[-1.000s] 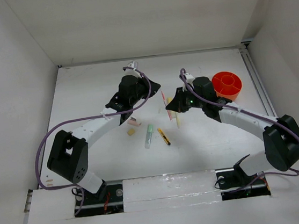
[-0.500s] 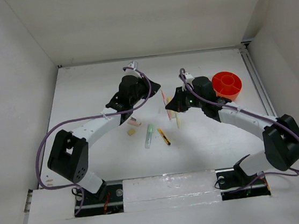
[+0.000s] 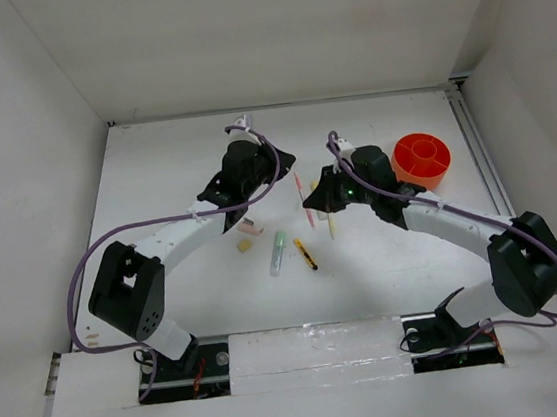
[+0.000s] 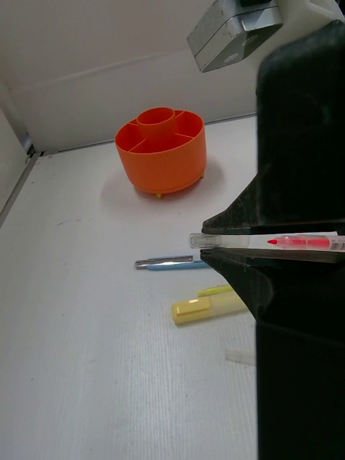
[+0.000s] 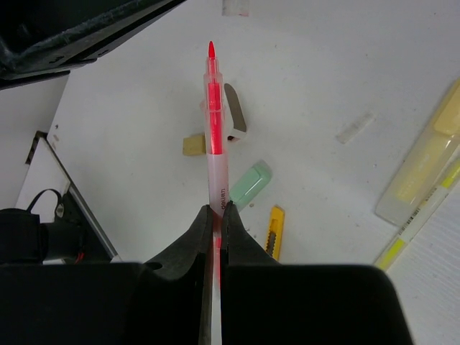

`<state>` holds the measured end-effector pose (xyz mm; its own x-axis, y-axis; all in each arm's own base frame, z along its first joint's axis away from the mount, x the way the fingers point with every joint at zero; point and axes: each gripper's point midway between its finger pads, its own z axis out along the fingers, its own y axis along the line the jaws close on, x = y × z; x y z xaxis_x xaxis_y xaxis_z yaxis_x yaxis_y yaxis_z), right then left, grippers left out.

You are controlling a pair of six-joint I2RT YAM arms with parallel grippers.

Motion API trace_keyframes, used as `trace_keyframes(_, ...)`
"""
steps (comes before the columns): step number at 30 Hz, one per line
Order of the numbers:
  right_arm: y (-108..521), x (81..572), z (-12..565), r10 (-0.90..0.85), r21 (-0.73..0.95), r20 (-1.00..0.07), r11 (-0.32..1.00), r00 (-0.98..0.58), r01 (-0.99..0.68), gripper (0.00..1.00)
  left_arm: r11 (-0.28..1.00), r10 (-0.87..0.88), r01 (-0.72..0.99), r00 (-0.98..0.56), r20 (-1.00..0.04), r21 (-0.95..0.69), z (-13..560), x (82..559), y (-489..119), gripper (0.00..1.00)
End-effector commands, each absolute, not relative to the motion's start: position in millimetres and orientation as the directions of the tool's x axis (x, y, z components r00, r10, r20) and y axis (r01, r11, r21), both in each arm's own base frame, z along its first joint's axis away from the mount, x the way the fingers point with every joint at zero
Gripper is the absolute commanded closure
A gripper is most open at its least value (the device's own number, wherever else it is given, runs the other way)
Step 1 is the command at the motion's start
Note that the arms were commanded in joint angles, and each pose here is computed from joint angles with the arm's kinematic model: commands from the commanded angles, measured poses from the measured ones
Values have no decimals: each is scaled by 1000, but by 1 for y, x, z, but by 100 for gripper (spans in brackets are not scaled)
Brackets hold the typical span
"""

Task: Sort the stationery into containers
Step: Close the pen cap on the pen.

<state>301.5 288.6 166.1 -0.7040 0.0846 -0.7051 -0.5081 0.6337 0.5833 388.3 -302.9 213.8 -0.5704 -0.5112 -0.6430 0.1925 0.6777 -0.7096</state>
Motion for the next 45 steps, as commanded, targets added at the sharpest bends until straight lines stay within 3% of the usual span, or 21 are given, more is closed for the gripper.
trace_keyframes(1, 297, 315, 195, 131, 571, -756, 611, -641, -549, 100, 647, -555, 226, -516, -653, -728, 246, 391, -301, 100)
trace_keyframes(35, 285, 333, 196, 136, 554, -766, 635, -629, -538, 100, 639, -533, 251, -538, -653, -727, 241, 387, -306, 100)
trace_keyframes(45, 290, 329, 188, 121, 554, -758, 638, -640, -535, 100, 652, -582, 175, -508, -635, -738, 239, 396, -296, 100)
